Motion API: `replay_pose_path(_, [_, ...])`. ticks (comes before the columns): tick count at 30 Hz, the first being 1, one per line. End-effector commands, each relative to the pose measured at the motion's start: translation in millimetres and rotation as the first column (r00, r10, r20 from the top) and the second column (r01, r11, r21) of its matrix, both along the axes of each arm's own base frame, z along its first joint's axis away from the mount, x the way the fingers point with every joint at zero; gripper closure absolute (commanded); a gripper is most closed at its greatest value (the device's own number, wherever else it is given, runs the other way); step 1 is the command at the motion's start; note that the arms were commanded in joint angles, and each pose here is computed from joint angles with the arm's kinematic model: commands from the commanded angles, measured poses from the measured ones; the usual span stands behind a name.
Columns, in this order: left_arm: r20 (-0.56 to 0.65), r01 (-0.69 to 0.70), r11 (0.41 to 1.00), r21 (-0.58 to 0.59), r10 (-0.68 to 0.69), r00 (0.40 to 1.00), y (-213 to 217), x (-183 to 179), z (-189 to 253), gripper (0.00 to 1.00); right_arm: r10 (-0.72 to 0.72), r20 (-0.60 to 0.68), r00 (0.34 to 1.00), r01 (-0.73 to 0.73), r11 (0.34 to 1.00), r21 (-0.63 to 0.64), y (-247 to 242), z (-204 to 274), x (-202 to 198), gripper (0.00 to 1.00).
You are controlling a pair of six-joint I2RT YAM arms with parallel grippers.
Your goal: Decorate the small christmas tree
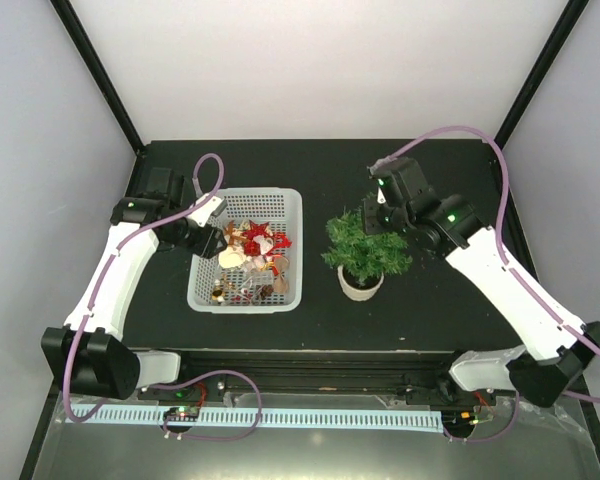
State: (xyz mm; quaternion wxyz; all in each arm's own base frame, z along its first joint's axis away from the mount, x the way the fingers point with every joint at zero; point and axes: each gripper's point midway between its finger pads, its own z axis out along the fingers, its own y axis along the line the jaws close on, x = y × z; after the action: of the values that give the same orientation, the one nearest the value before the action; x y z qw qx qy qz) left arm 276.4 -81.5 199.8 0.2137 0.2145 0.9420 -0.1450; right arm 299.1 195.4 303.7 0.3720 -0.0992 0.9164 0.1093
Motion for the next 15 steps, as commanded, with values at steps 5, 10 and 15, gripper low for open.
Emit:
replay_pose_path(5, [0.015, -0.007, 0.999, -0.032, 0.008, 1.000, -3.4, 10.3, 9.3, 0.46, -0.023, 0.116, 0.993, 0.013, 0.996, 0.088, -8.8, 28.5, -8.3, 0.99])
replay_pose_path(10, [0.021, -0.008, 0.999, -0.031, 0.008, 1.000, -3.0, 9.1, 9.7, 0.44, -0.019, 0.106, 0.994, 0.009, 0.996, 0.091, -8.2, 24.2, -11.0, 0.99])
replay_pose_path(15, [0.018, -0.012, 1.000, -0.018, 0.012, 1.000, -0.9, 8.1, 6.2, 0.42, -0.022, 0.100, 0.995, 0.014, 0.996, 0.087, -9.5, 17.6, -12.4, 0.97])
